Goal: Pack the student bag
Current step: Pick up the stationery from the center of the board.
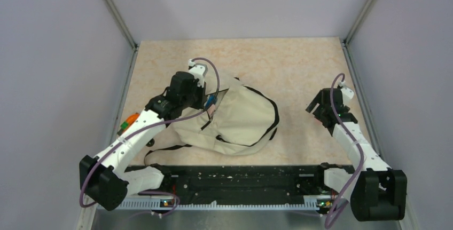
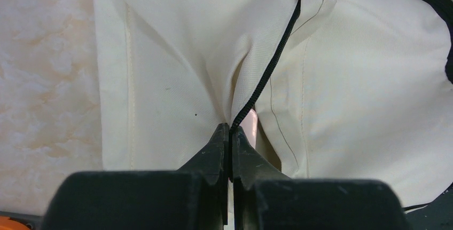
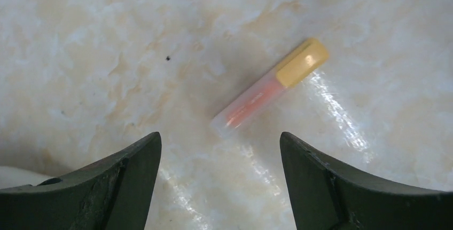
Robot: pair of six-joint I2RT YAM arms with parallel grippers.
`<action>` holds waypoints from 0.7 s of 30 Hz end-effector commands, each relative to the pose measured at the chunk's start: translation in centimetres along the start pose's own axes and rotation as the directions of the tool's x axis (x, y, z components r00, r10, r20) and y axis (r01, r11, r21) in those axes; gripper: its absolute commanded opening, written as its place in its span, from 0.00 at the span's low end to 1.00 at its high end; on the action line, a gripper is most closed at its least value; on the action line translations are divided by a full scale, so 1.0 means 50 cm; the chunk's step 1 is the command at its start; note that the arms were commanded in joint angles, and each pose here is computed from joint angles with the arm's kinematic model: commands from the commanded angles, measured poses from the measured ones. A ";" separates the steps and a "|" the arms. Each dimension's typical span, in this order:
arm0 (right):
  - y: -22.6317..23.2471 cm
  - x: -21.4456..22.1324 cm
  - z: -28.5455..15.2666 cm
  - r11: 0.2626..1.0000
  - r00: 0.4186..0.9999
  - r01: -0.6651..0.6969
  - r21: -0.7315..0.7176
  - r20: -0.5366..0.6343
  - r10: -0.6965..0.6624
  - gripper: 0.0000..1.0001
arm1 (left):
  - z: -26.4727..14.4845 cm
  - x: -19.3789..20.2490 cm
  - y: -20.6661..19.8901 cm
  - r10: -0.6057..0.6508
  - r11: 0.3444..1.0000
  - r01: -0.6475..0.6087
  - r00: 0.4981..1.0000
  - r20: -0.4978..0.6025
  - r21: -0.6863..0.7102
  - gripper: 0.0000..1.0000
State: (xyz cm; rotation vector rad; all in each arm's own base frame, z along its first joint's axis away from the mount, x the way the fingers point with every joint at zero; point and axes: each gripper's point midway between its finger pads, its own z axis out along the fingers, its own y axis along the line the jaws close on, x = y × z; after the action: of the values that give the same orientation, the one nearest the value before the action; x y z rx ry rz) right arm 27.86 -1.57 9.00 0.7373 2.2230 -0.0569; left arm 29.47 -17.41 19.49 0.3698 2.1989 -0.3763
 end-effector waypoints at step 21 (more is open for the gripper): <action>-0.070 0.004 0.136 0.978 0.996 -0.078 0.194 -0.028 0.085 0.64 | -0.024 -0.063 -0.055 -0.031 0.991 0.018 0.995 0.092 0.135 0.00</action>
State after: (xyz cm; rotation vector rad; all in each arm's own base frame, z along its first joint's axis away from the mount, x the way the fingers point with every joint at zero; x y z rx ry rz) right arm 28.71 -6.13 2.98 0.9448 2.2488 -0.2533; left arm 28.80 -18.48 19.57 0.3997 2.2040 -0.4584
